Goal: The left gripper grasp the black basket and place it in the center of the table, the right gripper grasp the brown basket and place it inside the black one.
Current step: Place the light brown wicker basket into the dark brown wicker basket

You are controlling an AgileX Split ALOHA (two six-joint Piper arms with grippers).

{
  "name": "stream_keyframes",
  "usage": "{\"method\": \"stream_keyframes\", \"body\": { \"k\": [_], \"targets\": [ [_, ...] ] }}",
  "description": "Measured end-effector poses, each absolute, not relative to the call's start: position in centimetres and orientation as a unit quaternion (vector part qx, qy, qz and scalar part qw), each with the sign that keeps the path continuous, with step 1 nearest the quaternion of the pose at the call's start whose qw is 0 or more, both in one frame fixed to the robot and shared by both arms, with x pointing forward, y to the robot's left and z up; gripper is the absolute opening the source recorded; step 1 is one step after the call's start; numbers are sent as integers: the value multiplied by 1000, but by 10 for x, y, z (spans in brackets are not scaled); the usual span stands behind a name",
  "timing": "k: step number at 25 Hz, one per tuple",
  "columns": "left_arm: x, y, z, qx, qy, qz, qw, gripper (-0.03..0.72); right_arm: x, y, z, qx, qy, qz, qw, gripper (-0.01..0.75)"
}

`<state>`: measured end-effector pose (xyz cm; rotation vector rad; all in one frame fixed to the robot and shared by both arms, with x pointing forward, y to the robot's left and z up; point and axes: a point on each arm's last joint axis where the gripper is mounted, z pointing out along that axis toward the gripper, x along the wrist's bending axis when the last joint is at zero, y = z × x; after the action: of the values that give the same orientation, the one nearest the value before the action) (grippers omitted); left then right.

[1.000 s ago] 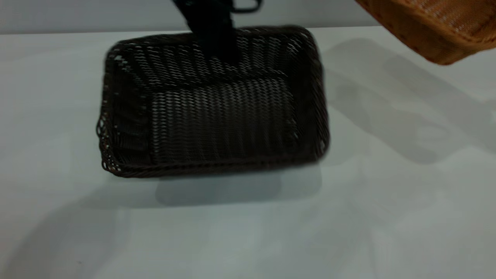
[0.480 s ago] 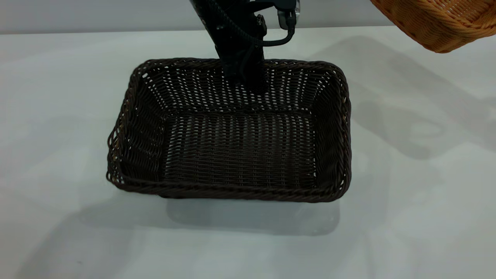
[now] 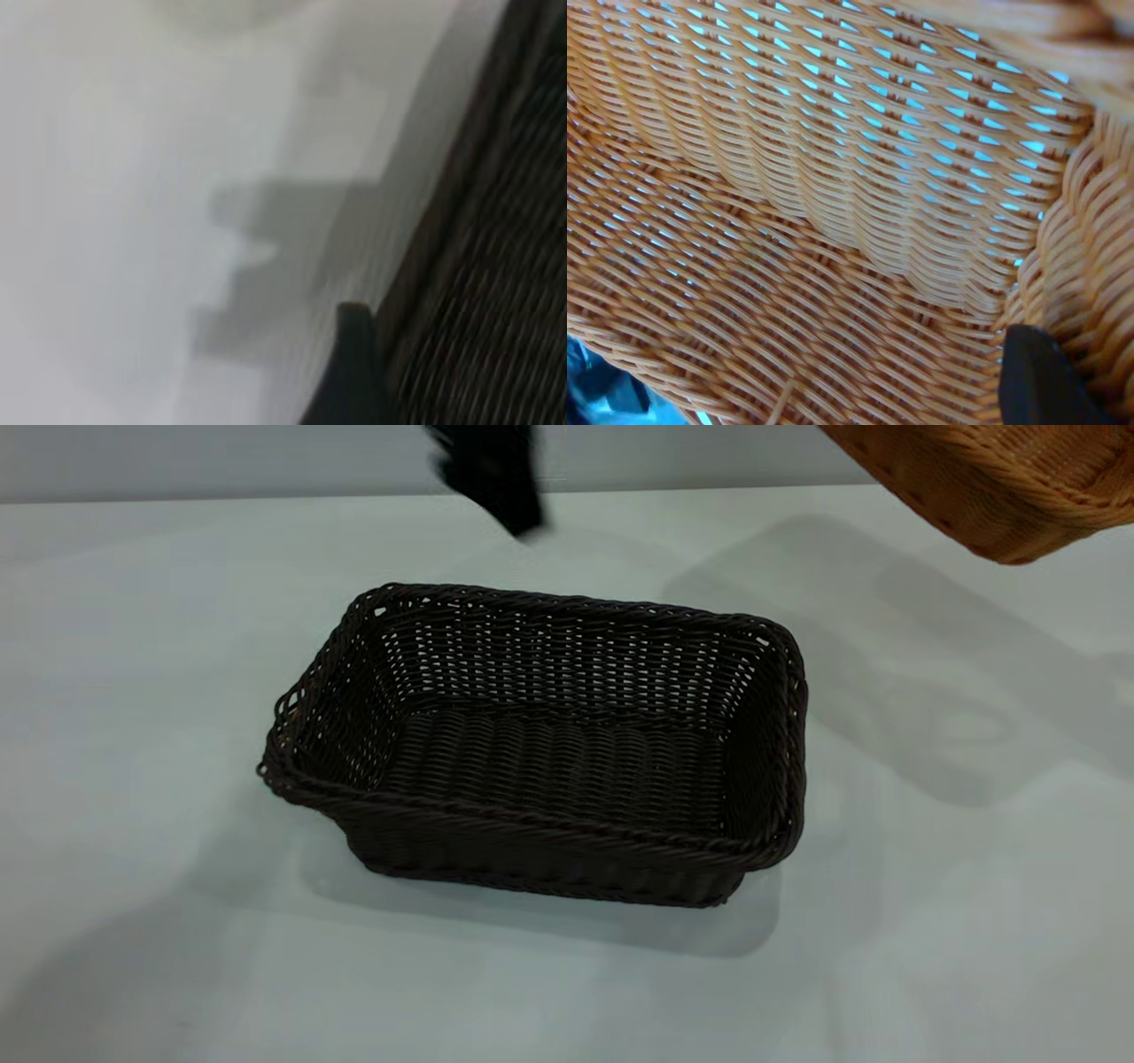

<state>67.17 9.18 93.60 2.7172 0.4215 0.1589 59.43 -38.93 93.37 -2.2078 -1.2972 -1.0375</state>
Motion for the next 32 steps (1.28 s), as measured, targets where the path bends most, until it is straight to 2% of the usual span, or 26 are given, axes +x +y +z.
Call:
{"method": "stream_keyframes", "body": {
  "k": [3, 7, 12, 16, 22, 26, 32],
  "targets": [
    [691, 148, 954, 947, 244, 73, 194, 540, 594, -377, 931, -779, -484, -345, 200, 65],
    [710, 218, 966, 904, 353, 89, 225, 540, 594, -337, 926, -756, -548, -284, 217, 65],
    [719, 276, 972, 849, 441, 88, 277, 540, 591, -278, 923, -719, -609, -228, 244, 65],
    [721, 299, 973, 829, 467, 91, 294, 540, 586, -238, 922, -699, -634, -207, 259, 65],
    [721, 303, 974, 834, 455, 98, 296, 540, 580, -193, 915, -674, -668, -189, 250, 65],
    [721, 302, 975, 833, 451, 97, 305, 541, 578, -179, 896, -671, -677, -171, 250, 65],
    [721, 301, 975, 833, 450, 95, 306, 542, 580, -179, 884, -675, -679, -163, 240, 65]
  ]
}}
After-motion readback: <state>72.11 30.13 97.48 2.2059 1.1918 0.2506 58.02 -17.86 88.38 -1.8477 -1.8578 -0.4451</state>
